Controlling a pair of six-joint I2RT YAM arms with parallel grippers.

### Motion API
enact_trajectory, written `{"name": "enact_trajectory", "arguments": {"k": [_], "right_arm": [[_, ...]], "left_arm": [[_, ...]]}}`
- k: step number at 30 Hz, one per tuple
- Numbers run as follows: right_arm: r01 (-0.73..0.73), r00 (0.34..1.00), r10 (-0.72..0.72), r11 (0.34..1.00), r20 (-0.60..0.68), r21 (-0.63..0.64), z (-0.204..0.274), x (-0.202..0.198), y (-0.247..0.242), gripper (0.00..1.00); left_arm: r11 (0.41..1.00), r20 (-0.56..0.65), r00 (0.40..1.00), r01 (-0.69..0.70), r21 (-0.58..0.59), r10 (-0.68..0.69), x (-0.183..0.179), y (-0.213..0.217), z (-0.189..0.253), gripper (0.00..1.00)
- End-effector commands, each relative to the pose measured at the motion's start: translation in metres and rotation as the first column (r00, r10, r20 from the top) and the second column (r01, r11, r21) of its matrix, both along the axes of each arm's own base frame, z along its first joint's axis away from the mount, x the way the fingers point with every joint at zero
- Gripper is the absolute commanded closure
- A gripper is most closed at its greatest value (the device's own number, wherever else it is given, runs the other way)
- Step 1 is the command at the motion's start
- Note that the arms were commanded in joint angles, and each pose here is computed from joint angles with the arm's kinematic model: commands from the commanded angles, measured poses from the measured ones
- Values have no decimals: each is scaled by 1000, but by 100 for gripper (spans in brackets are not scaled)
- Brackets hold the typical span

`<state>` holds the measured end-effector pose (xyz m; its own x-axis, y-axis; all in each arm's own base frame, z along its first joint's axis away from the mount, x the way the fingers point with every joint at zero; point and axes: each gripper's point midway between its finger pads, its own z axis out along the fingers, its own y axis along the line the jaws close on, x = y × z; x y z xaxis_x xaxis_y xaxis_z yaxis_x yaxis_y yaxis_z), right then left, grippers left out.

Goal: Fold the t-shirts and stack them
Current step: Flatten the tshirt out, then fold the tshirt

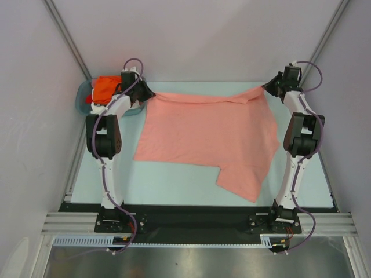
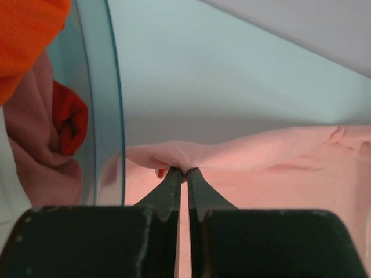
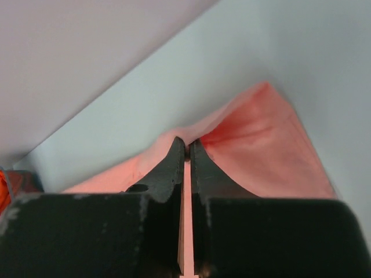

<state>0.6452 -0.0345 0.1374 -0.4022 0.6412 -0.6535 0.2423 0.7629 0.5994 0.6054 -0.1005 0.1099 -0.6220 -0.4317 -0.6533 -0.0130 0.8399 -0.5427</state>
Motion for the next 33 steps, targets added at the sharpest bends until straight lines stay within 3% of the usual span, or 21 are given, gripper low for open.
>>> {"name": "enact_trajectory", "arguments": {"k": [1, 6, 14, 25, 26, 33], "right_arm": [[5, 1000, -5, 998, 16, 57, 48, -22, 4, 100], [55, 997, -48, 992, -65, 109, 54, -43, 0, 100], [123, 977, -88, 977, -192, 176, 53, -75, -17, 100], [58, 950, 0, 983, -312, 175, 34, -123, 2, 100], [58, 943, 5, 982, -333, 178, 28, -130, 4, 100], [54, 938, 7, 985, -347, 166, 36, -154, 8, 100]], "left_arm": [[1000, -10, 1000, 28, 7, -28, 5, 6, -1, 94], [998, -58, 996, 64, -27, -65, 8, 1, -18, 93], [997, -59, 995, 82, -16, -83, 15, 4, -8, 90], [997, -131, 988, 81, 21, -77, -1, 18, -14, 90], [998, -136, 989, 58, 26, -54, -1, 34, -15, 90], [997, -169, 984, 63, 38, -56, -8, 37, -20, 91]]}}
